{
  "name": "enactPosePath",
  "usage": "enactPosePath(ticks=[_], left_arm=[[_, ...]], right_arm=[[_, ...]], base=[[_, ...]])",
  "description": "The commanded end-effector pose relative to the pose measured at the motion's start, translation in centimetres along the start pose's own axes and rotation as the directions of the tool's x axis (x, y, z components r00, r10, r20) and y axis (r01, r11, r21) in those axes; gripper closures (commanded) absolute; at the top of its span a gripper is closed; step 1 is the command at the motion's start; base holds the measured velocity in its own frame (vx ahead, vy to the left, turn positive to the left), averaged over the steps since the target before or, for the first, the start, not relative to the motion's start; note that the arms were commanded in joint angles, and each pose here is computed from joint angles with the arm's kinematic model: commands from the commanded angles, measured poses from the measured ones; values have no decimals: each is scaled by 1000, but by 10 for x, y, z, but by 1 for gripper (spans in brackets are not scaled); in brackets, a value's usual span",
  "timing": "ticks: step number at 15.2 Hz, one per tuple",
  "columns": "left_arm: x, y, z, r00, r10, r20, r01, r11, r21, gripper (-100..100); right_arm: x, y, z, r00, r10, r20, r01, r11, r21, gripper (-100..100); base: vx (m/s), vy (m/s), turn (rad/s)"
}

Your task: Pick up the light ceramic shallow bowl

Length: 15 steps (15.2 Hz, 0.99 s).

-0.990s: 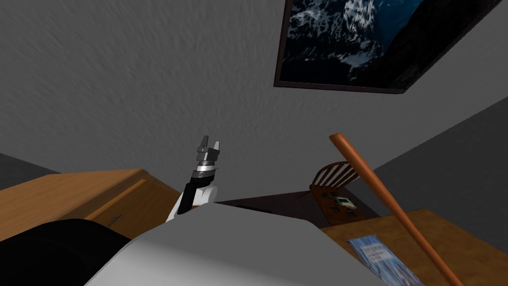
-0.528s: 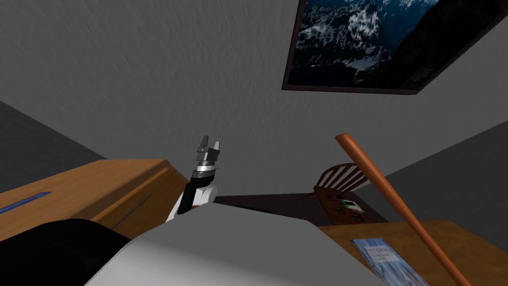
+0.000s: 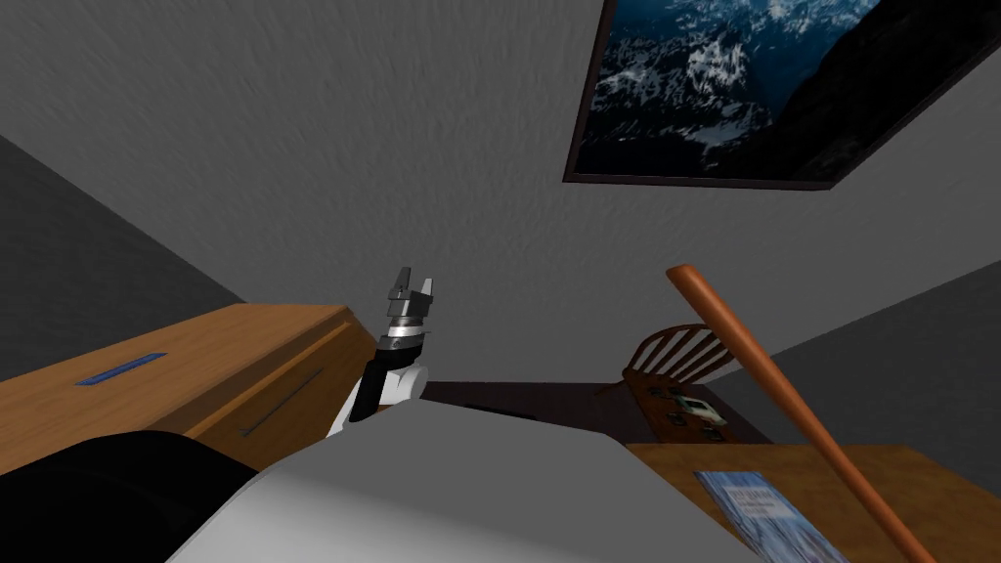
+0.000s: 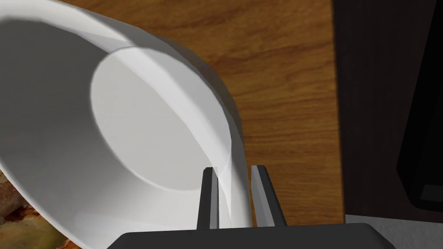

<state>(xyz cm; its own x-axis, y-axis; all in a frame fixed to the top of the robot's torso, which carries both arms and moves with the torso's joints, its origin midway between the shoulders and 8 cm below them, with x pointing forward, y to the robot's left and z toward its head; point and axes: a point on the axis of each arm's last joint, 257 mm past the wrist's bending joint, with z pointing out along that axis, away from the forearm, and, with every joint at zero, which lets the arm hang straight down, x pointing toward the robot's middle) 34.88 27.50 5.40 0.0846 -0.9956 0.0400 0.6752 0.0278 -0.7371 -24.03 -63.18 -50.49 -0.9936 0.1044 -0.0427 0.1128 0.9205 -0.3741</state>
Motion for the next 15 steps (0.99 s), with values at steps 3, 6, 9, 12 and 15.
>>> enactPosePath(ticks=[3,6,9,12,15], left_arm=[[0,0,0,1000,0,0,0,1000,0,0],[0,0,0,1000,0,0,0,1000,0,0],[0,0,0,1000,0,0,0,1000,0,0],[0,0,0,1000,0,0,0,1000,0,0],[0,0,0,1000,0,0,0,1000,0,0]], right_arm=[[3,0,-4,1000,-26,9,26,1000,-1,100],[7,1,-11,997,-69,26,69,998,-4,100],[9,1,-17,994,-101,38,101,995,-4,100],[12,2,-22,991,-127,50,127,992,-4,100],[12,2,-22,991,-128,50,128,992,-4,100]], base=[[59,-28,-146],[132,-50,-243],[162,-58,-162],[101,-44,-143],[86,-26,-113]])
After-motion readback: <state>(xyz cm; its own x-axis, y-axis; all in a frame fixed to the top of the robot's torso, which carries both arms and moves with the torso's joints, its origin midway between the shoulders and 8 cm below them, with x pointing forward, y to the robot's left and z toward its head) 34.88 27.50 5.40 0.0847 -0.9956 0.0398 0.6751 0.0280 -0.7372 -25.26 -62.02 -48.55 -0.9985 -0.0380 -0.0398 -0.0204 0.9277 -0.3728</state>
